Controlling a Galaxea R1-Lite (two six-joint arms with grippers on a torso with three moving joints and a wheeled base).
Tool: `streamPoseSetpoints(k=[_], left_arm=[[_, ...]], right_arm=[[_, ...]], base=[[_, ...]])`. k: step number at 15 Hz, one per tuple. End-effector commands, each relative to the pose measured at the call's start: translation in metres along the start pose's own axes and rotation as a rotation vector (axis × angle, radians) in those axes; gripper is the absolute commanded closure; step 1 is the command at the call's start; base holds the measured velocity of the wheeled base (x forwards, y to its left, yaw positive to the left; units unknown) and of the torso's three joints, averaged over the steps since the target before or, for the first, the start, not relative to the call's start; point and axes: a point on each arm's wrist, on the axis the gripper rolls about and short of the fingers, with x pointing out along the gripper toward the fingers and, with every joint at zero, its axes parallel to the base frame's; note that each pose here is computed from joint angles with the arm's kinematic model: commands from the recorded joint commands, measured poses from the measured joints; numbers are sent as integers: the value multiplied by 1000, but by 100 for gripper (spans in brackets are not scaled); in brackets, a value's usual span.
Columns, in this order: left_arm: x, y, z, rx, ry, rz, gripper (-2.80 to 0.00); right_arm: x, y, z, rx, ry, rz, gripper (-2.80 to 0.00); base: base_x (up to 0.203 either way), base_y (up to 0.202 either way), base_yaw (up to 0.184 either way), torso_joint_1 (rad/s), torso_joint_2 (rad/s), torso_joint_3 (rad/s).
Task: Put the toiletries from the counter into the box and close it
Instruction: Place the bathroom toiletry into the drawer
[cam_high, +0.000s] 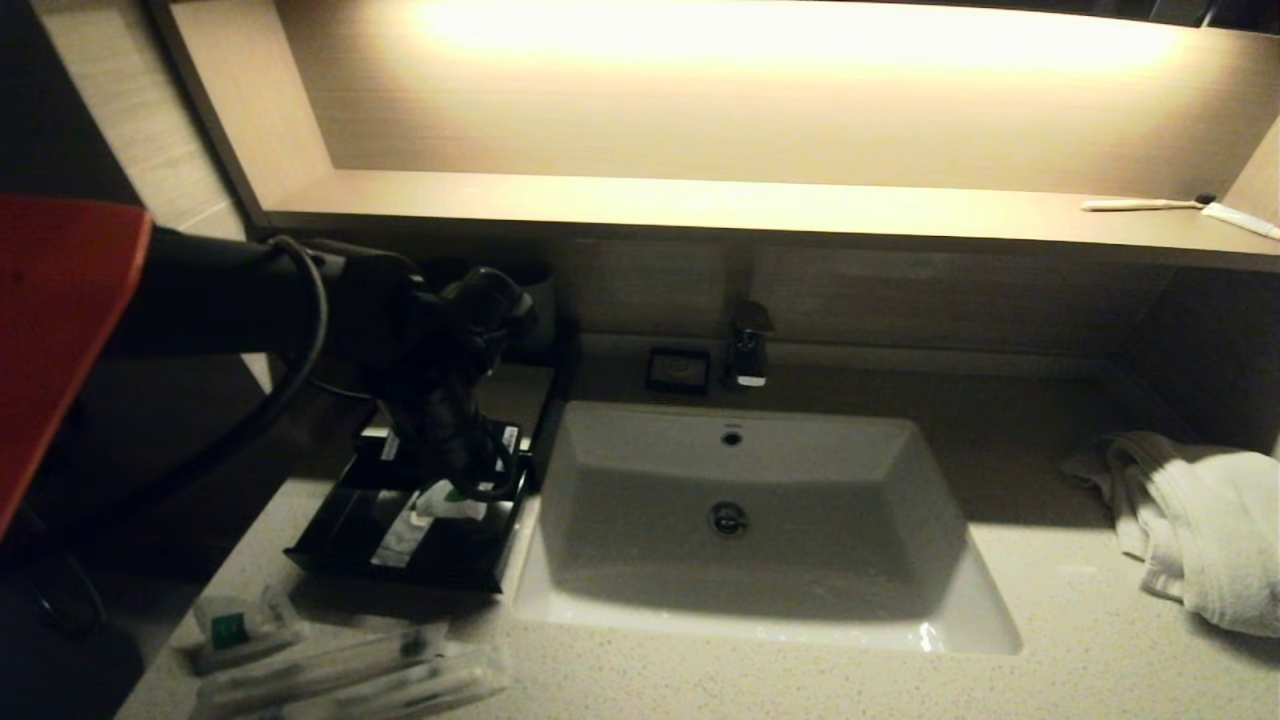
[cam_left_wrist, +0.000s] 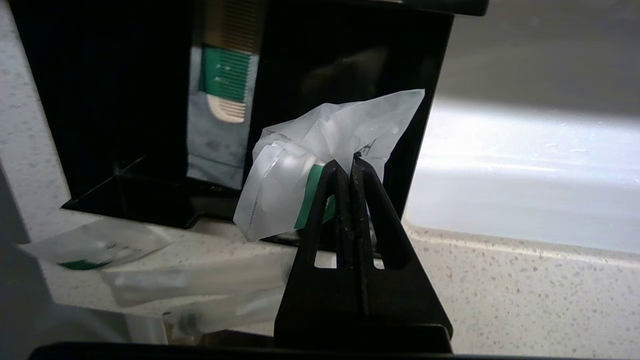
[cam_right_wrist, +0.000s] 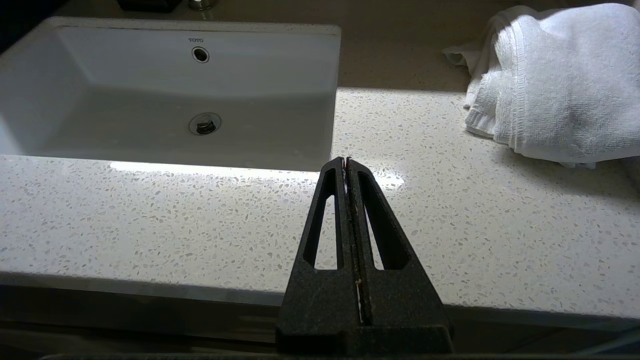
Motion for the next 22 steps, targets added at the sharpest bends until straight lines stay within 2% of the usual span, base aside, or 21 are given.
streamPoseSetpoints(k=[1,12,22], left_arm=[[10,-3,0,3,19,9,0],[39,-13,8,11,52,20,0],[52,-8,29,-29,15,27,0]], right_arm=[[0,0,0,0,0,0,0],[0,0,0,0,0,0,0],[0,0,0,0,0,0,0]], base=[[0,0,0,0,0,0],[0,0,0,0,0,0],[0,0,0,0,0,0]])
